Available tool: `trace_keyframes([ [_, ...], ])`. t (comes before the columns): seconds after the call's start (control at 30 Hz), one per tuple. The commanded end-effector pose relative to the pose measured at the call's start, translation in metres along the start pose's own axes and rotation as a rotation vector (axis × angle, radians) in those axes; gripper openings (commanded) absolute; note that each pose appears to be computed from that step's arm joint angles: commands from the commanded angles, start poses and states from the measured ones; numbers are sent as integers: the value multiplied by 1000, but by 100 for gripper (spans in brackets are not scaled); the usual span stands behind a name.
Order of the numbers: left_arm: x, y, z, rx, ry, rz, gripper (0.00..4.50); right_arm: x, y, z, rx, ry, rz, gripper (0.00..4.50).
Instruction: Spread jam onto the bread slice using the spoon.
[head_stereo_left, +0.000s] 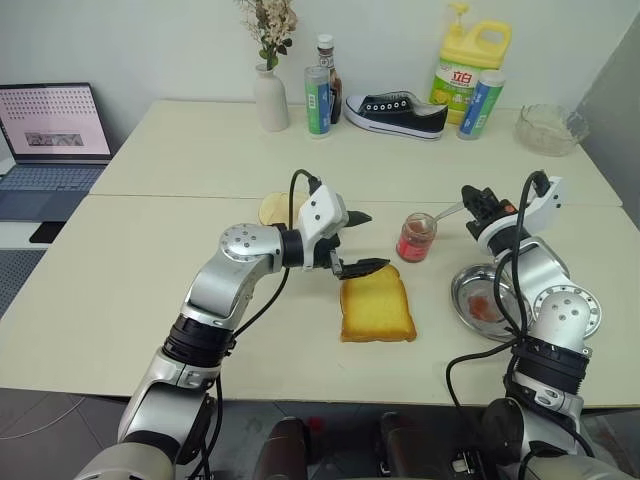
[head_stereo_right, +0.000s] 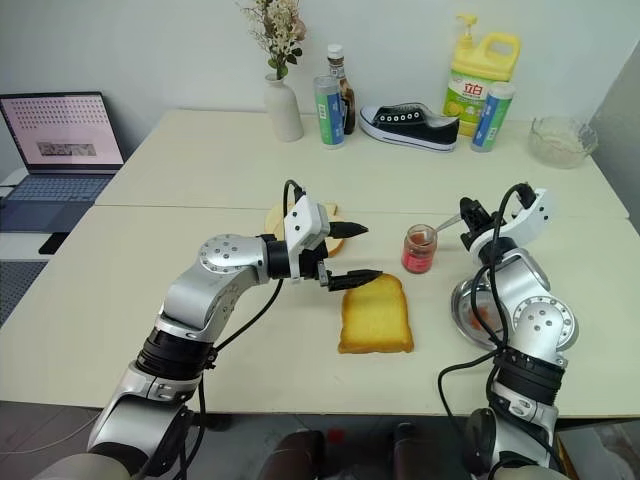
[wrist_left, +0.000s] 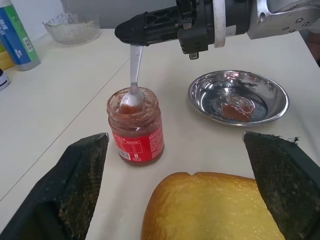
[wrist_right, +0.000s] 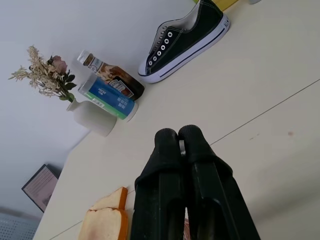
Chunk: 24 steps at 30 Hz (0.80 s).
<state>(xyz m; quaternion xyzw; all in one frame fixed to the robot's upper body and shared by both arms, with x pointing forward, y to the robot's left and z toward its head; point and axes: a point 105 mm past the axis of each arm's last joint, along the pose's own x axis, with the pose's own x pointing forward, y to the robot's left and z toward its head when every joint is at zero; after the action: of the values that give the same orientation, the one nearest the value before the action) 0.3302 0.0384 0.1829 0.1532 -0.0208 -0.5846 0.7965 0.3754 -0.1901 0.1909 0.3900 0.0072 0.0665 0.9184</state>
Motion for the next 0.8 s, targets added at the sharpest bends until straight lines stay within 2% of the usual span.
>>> trace_keyframes([
  [0.03, 0, -1, 11, 47, -22, -7, 450, -4, 11, 14, 56, -59, 43, 3],
  [0.4, 0, -3, 11, 45, -23, -14, 450, -5, 7, 13, 141, -59, 35, 3],
  [0.8, -2, -1, 13, 53, -22, -31, 450, -12, 1, 27, 268, -120, 46, 3],
])
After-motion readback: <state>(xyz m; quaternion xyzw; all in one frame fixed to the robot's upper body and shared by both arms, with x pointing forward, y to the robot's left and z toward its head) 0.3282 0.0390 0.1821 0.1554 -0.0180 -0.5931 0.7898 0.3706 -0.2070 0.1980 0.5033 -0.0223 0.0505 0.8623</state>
